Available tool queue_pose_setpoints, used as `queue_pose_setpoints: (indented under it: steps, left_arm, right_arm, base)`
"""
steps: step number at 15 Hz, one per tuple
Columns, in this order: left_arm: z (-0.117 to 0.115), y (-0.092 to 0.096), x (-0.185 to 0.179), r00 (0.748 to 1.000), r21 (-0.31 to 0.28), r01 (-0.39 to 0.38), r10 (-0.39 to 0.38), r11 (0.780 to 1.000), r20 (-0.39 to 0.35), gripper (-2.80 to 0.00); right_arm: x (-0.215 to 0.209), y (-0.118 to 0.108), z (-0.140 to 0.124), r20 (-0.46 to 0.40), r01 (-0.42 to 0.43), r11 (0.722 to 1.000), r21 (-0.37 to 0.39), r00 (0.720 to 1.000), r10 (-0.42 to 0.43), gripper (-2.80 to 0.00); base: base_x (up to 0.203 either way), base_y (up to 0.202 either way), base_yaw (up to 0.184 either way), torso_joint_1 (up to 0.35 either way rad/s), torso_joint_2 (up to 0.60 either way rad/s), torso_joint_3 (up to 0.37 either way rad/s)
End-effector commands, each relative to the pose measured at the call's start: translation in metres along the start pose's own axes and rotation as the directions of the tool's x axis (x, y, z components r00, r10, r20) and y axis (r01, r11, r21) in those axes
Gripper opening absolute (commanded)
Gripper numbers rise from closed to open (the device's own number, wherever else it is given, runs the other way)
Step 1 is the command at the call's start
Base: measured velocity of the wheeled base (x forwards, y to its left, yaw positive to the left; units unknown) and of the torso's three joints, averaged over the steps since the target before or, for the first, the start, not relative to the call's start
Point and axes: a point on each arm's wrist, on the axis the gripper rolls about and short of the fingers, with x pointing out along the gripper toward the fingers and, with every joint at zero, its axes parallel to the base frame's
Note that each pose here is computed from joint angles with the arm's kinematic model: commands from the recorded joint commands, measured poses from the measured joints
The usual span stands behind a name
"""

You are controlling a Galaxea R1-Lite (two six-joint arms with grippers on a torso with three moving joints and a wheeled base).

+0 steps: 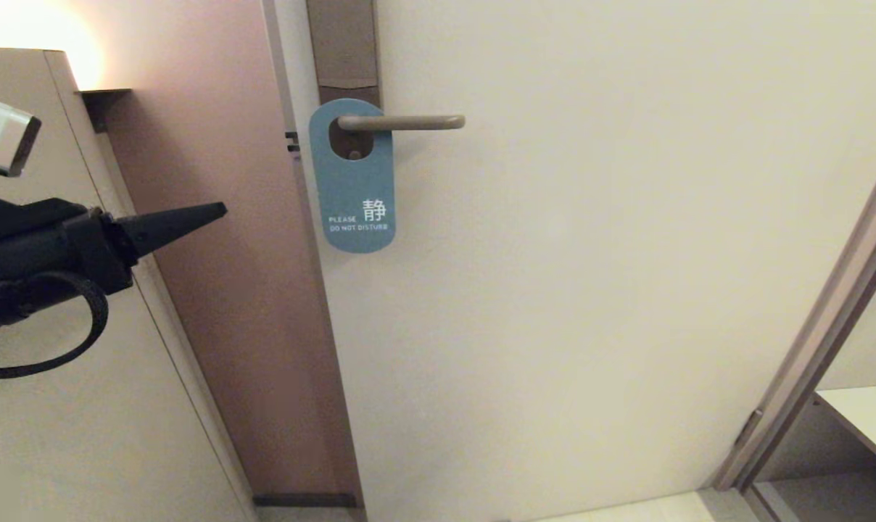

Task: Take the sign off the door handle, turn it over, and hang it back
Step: Take down the sign

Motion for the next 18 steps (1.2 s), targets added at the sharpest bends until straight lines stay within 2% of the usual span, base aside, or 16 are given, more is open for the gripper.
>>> queue_pose_setpoints:
  steps: [1,8,9,14,18]
  left_arm:
    - [-0.009,0.014,0.01,1.0,-0.033,0.0,-0.001,0.999,-0.027,-2.8]
    - [-0.015,0.028,0.022,0.999,-0.058,0.0,-0.003,0.998,-0.047,-2.8]
    - [-0.016,0.028,0.022,0.999,-0.06,0.001,-0.004,0.998,-0.05,0.0]
    - [-0.013,0.031,0.025,0.999,-0.046,0.007,-0.008,0.999,-0.038,0.0]
    - [-0.007,0.038,0.032,0.998,-0.031,0.053,-0.053,0.998,-0.03,0.0]
  right_arm:
    - [0.0,0.0,0.0,-0.001,0.0,1.0,-0.002,1.0,0.0,-2.8]
    - [0.0,0.0,0.0,-0.001,0.0,1.0,-0.002,1.0,0.0,-2.8]
    - [0.0,0.0,0.0,-0.001,0.0,1.0,-0.002,1.0,0.0,-2.8]
    - [0.0,0.0,0.0,-0.001,0.0,1.0,0.0,1.0,0.0,-2.8]
    - [0.0,0.0,0.0,-0.001,0.0,1.0,0.0,1.0,0.0,-2.8]
  base:
    - [0.0,0.0,0.0,0.0,0.0,0.0]
    - [0.0,0.0,0.0,0.0,0.0,0.0]
    - [0.0,0.0,0.0,0.0,0.0,0.0]
    - [0.0,0.0,0.0,0.0,0.0,0.0]
    - [0.0,0.0,0.0,0.0,0.0,0.0]
